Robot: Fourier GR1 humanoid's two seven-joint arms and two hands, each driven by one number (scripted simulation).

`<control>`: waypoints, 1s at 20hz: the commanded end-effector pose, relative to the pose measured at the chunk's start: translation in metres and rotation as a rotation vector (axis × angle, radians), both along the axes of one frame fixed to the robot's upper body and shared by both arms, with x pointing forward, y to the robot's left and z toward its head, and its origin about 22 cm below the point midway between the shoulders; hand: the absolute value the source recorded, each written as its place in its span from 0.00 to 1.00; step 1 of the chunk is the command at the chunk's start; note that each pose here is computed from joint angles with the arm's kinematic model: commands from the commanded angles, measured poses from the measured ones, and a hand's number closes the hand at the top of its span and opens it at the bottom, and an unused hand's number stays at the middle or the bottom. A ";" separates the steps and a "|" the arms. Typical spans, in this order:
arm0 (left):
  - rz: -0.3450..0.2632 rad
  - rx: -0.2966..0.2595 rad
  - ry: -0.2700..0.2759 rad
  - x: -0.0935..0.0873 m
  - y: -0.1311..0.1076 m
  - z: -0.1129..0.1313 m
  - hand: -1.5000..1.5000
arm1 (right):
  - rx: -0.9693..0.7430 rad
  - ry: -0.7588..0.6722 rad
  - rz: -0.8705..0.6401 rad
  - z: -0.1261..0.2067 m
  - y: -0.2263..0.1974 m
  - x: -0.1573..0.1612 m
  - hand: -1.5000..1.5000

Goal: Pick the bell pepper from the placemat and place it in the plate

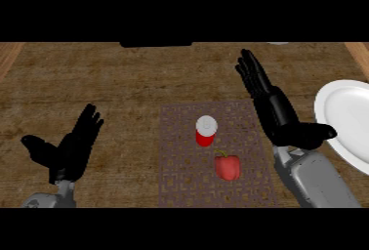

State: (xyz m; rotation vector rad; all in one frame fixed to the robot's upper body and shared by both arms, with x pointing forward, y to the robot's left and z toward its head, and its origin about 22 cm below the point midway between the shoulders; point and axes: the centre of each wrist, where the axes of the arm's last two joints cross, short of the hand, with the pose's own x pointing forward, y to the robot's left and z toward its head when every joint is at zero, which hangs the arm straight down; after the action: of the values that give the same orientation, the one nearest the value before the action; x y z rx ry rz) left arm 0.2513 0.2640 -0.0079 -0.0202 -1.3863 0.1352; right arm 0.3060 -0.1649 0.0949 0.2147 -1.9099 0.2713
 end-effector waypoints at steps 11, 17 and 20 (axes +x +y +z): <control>0.074 0.271 0.126 -0.008 0.019 -0.017 0.50 | -0.920 -0.432 -0.027 0.023 -0.041 -0.018 1.00; 0.047 0.282 0.104 -0.005 -0.005 -0.012 0.50 | -0.157 -0.159 0.047 -0.069 -0.031 -0.069 0.00; 0.032 0.287 0.105 -0.002 -0.012 -0.020 0.50 | -0.369 -0.201 0.237 -0.073 -0.068 -0.070 0.00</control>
State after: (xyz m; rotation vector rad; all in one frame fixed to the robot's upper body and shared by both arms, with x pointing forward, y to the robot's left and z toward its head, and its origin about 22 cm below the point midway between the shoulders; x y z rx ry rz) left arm 0.2467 0.2578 -0.0216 0.2402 -1.2892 -0.0185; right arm 0.2469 -0.2084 0.0347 0.0736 -2.0013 0.6980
